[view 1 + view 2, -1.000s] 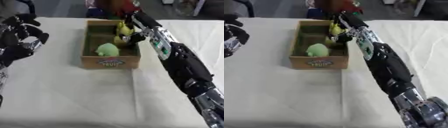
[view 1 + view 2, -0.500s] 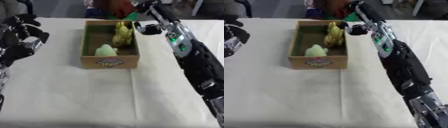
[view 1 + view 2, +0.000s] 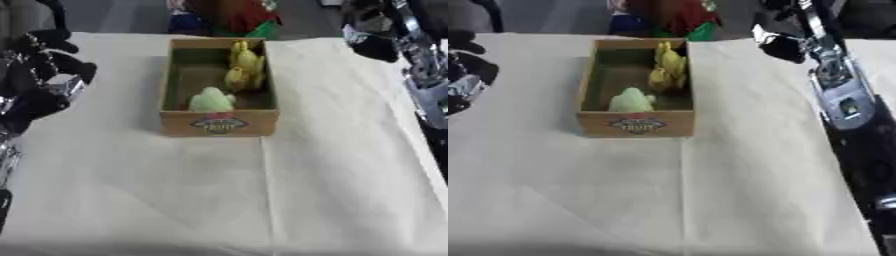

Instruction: Pick up objects on the table and place them in the box.

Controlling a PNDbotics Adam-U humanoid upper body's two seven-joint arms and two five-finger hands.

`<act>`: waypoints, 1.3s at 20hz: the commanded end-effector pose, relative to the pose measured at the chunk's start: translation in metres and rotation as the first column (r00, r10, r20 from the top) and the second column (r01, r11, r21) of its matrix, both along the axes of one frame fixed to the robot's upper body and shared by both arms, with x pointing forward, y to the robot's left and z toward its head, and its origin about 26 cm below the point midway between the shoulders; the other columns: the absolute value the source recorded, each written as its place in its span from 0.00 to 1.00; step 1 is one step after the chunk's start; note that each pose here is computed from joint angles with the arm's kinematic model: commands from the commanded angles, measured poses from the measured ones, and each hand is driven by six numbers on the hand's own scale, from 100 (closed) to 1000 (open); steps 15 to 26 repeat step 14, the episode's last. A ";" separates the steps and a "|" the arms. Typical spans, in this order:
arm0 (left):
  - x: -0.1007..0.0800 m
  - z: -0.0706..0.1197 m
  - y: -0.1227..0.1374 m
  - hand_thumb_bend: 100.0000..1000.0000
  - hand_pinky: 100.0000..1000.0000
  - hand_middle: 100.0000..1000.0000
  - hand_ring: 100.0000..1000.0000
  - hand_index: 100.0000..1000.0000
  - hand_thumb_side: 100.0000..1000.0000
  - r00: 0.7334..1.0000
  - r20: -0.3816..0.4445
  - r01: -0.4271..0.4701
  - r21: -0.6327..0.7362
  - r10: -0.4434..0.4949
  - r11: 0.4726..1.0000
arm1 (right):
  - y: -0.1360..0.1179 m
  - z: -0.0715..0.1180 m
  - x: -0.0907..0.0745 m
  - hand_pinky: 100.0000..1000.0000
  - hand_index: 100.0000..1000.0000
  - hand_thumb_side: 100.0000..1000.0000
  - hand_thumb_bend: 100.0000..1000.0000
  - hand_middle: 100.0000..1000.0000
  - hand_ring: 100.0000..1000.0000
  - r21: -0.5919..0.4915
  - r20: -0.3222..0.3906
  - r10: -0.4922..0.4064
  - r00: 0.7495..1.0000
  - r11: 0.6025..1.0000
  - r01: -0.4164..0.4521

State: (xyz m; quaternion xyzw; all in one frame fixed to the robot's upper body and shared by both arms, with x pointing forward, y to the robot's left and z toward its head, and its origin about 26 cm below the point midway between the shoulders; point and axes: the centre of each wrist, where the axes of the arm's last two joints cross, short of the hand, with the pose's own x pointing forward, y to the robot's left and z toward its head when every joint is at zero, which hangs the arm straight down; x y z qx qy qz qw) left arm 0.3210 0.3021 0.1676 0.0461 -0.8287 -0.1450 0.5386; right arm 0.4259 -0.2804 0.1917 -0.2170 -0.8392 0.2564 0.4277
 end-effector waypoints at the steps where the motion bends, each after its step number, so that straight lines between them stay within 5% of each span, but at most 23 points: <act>1: -0.002 0.007 0.005 0.39 0.61 0.57 0.56 0.73 0.00 1.000 0.026 -0.009 0.003 0.009 1.000 | -0.017 0.019 -0.010 0.60 0.74 0.00 0.00 0.56 0.68 0.042 0.043 -0.012 0.999 0.999 0.010; 26: -0.006 0.002 0.007 0.38 0.61 0.56 0.56 0.72 0.00 1.000 0.014 -0.013 -0.029 0.013 1.000 | -0.028 0.003 -0.024 0.59 0.71 0.00 0.00 0.55 0.67 0.135 -0.004 -0.003 1.000 0.991 0.004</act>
